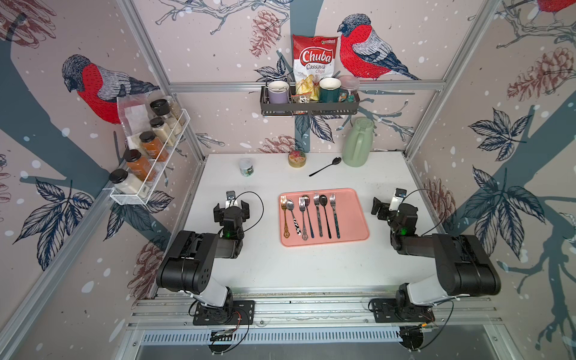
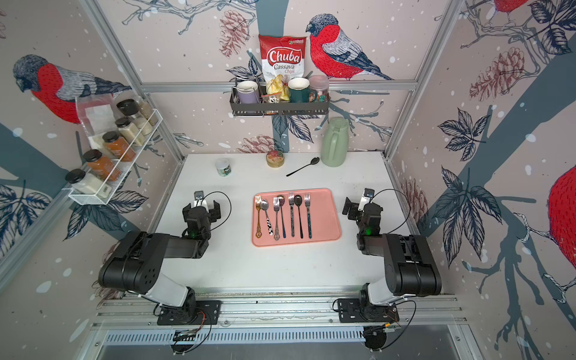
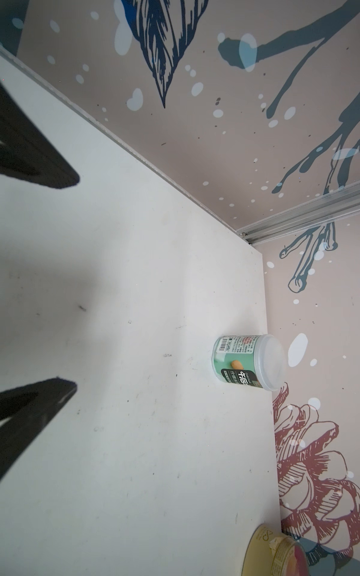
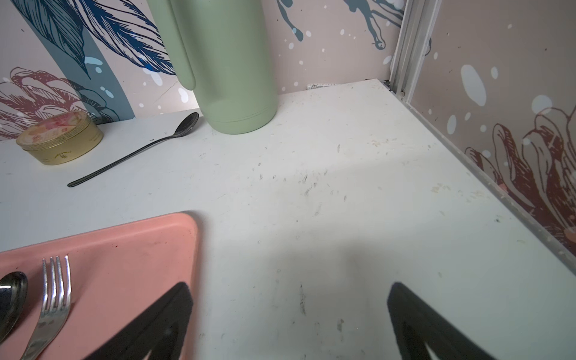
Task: Set the spoon and fork side by side
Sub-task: Reset both arms
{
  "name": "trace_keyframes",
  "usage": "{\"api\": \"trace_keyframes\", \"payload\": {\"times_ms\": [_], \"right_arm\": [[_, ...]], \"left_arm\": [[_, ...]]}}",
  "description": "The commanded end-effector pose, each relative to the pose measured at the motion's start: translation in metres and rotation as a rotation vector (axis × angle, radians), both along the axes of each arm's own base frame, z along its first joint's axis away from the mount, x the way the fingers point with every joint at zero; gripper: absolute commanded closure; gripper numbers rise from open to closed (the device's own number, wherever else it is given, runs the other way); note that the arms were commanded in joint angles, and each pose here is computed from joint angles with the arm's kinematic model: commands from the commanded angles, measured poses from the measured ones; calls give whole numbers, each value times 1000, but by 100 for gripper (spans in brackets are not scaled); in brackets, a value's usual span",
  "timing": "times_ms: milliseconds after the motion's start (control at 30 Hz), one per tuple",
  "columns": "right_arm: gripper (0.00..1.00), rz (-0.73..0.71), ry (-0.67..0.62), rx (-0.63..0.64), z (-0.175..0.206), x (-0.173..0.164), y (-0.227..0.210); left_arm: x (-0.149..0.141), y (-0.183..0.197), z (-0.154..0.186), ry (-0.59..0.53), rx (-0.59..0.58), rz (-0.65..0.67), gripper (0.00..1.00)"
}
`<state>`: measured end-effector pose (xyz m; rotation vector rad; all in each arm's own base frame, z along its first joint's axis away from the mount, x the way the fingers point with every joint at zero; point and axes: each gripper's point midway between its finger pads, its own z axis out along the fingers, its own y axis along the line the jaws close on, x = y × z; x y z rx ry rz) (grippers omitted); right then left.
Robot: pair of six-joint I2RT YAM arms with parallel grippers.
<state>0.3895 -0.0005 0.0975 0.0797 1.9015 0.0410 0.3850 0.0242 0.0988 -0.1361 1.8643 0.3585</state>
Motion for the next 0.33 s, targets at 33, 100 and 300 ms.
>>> {"api": "trace_keyframes", "payload": {"times_ms": [33, 100, 300], "right_arm": [[1, -13, 3, -15, 0, 1, -3], [1, -18, 4, -19, 0, 1, -3], [1, -22, 6, -19, 0, 1, -3]], "left_arm": [[1, -1, 0, -1, -13, -3, 4], [1, -1, 1, -3, -13, -3, 4], [1, -1, 1, -2, -14, -3, 4]]}}
